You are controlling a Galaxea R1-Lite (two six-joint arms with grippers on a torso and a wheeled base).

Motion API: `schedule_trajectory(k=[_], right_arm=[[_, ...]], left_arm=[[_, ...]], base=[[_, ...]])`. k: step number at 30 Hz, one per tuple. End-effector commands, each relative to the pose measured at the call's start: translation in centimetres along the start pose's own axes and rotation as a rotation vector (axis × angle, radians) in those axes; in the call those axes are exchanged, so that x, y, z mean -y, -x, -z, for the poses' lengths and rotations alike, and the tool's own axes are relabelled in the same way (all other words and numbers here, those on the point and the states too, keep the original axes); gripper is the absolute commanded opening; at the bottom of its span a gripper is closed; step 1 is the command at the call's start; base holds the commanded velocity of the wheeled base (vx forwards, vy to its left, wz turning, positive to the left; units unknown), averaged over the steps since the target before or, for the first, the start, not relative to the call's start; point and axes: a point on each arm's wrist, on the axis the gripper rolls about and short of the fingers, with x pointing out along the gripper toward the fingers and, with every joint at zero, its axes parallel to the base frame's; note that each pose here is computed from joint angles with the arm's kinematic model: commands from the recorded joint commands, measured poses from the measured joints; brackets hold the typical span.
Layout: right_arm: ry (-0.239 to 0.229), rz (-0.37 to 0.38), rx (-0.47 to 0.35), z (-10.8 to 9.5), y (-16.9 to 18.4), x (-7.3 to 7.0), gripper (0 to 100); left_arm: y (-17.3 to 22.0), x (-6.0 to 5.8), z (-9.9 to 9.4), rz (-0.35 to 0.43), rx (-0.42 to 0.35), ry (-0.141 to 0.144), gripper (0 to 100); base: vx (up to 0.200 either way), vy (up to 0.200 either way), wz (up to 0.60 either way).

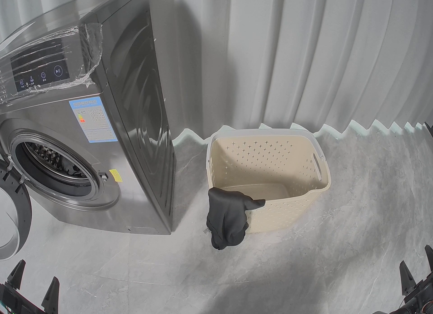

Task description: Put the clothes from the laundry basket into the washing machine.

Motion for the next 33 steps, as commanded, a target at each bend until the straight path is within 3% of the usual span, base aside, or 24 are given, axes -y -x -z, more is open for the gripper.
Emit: schedule_trajectory(k=[1,18,22,23,24,27,28,31,33], right_arm=[[0.000,0.002,0.009,0.3,0.0,0.0,100],[-0.005,0.001,0.012,0.3,0.0,0.0,100],[-0.002,-0.001,0.134,-1.8,0.6,0.0,100],[-0.001,-0.015,0.203,-3.8,1.3,0.0,100],[0.000,-0.021,0.217,-4.6,1.6,0.0,100],[0.001,-0.068,0.160,-5.7,1.9,0.0,100],[0.001,-0.136,0.076,-5.8,1.4,-0.1,100],[-0.002,-0.249,-0.068,-6.4,-0.6,-0.2,100],[-0.002,-0.278,-0.100,-6.9,-1.4,-0.3,100]], left_arm=[[0.0,0.0,0.5,-0.002,0.000,0.000,100],[0.0,0.0,0.5,0.000,0.000,0.000,100],[0.0,0.0,0.5,0.000,0.000,0.000,100],[0.0,0.0,0.5,0.000,0.000,0.000,100],[0.0,0.0,0.5,0.000,0.000,0.000,100],[0.0,0.0,0.5,0.000,0.000,0.000,100],[0.0,0.0,0.5,0.000,0.000,0.000,100],[0.0,0.0,0.5,0.000,0.000,0.000,100],[0.0,0.0,0.5,0.000,0.000,0.000,100]], base=[[0.000,-0.200,0.00],[0.000,0.000,0.00],[0.150,0.000,0.00],[0.000,0.000,0.00],[0.000,0.000,0.00],[0.000,0.000,0.00],[0.000,0.000,0.00],[0.000,0.000,0.00],[0.000,0.000,0.00]])
